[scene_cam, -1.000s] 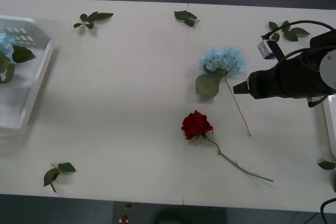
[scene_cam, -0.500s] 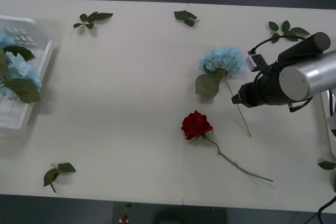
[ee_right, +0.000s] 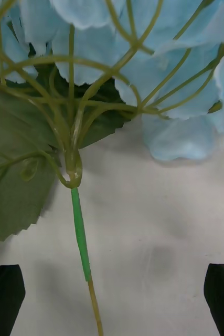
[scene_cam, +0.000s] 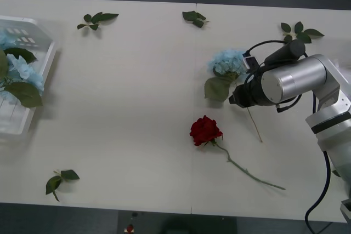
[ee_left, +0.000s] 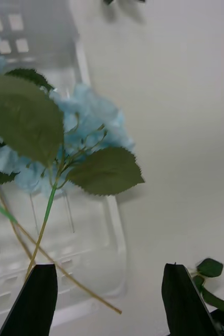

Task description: Put the red flowers into the right box and the blue flowers into the left box

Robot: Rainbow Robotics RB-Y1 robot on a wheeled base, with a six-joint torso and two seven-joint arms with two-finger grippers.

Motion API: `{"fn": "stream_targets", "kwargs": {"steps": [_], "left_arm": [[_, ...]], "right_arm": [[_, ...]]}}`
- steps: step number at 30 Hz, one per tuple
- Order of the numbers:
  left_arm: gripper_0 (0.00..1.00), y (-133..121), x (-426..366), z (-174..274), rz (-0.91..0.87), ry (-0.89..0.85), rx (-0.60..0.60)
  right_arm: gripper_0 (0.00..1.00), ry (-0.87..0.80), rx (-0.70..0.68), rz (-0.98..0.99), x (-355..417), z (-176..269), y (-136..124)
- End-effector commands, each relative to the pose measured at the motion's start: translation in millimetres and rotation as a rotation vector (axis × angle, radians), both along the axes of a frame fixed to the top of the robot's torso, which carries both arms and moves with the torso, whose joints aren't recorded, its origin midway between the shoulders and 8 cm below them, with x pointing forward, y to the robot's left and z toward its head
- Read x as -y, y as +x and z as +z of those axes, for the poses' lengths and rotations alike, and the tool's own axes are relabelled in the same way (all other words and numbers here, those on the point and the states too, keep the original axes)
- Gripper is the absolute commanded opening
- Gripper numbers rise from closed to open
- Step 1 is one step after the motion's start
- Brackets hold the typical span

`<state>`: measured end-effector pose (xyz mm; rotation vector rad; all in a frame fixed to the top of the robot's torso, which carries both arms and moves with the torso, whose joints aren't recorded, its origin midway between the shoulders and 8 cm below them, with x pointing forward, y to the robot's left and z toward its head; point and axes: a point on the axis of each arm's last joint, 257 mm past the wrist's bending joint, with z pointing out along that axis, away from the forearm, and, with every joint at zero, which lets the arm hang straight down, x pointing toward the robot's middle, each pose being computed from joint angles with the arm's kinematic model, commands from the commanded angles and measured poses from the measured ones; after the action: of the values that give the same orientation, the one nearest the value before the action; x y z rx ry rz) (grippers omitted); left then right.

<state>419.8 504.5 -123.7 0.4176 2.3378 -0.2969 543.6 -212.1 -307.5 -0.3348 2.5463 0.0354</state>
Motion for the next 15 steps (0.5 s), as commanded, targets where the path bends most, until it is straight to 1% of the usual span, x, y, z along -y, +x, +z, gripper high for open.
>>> {"fn": "stream_targets", "kwargs": {"steps": [1,8,9,10,11,12,15], "left_arm": [[0.57,20,46,38,0.001,-0.117,0.054],[0.57,36,116,64,-0.116,-0.17,0.16],[0.57,37,134,69,-0.146,-0.196,0.184],[0.57,37,141,71,-0.155,-0.21,0.194],[0.57,36,152,74,-0.174,-0.229,0.207],[0.57,35,164,77,-0.195,-0.251,0.223],[0.57,28,196,84,-0.261,-0.271,0.258]], "right_arm": [[1.0,0.014,0.045,-0.024,-3,12,14],[1.0,0.012,0.059,-0.032,-5,2,18],[0.51,0.014,0.057,-0.033,-6,2,18],[0.26,0.016,0.058,-0.034,-6,2,18],[0.09,0.016,0.058,-0.035,-6,2,18],[0.01,0.019,0.057,-0.037,-7,2,18],[0.0,0.024,0.057,-0.041,-7,2,18]]}}
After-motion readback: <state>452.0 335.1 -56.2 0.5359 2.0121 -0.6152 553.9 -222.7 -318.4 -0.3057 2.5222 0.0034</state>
